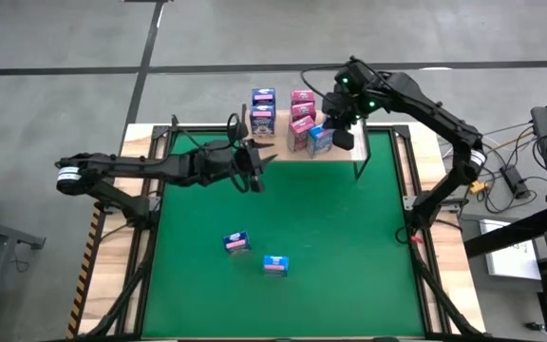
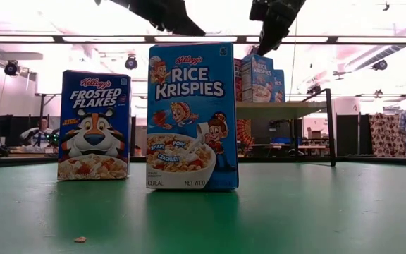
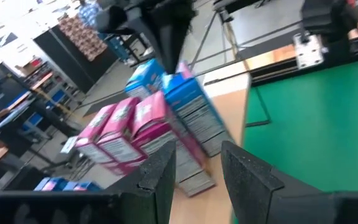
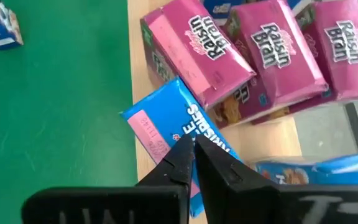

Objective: Stack cereal on shelf
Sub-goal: Put the left light blue cereal on the shelf aligned with the other light blue cereal box

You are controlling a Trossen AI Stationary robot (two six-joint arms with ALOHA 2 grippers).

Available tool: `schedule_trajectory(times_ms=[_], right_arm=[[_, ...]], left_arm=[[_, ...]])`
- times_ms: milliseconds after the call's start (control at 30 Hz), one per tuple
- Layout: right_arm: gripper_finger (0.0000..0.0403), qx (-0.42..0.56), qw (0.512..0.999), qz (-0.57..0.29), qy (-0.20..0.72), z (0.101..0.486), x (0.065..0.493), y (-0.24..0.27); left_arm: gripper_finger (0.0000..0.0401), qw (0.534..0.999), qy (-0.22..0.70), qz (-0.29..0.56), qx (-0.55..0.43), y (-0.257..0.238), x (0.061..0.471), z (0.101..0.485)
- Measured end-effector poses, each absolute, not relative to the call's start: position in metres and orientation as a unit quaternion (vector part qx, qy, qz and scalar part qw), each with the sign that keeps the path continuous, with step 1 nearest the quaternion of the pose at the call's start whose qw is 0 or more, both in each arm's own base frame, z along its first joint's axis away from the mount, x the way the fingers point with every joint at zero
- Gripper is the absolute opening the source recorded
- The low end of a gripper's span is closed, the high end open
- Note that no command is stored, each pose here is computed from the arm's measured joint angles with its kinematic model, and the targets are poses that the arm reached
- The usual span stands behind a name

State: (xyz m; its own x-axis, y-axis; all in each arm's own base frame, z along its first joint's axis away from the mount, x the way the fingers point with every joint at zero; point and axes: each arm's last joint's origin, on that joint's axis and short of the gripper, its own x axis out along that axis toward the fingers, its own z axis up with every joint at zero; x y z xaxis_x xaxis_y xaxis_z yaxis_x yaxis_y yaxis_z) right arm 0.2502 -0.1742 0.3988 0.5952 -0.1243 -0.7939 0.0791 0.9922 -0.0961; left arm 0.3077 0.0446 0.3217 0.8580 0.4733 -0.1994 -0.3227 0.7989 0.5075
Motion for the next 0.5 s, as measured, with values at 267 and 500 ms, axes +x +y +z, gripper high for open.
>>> schedule_trajectory(times_ms=[267,500], right_arm=[[0.0098,-0.038,0.891,-0.058,0.449,0.408,0.253,-0.175],[0.0216,-0.064,0.896,-0.081,0.431,0.43,0.247,-0.171]], left_arm=[[0.0112,0.928,0.176,0.231,0.231,0.058,0.304,0.313],[0.0112,0.93,0.164,0.234,0.231,0.059,0.305,0.314]])
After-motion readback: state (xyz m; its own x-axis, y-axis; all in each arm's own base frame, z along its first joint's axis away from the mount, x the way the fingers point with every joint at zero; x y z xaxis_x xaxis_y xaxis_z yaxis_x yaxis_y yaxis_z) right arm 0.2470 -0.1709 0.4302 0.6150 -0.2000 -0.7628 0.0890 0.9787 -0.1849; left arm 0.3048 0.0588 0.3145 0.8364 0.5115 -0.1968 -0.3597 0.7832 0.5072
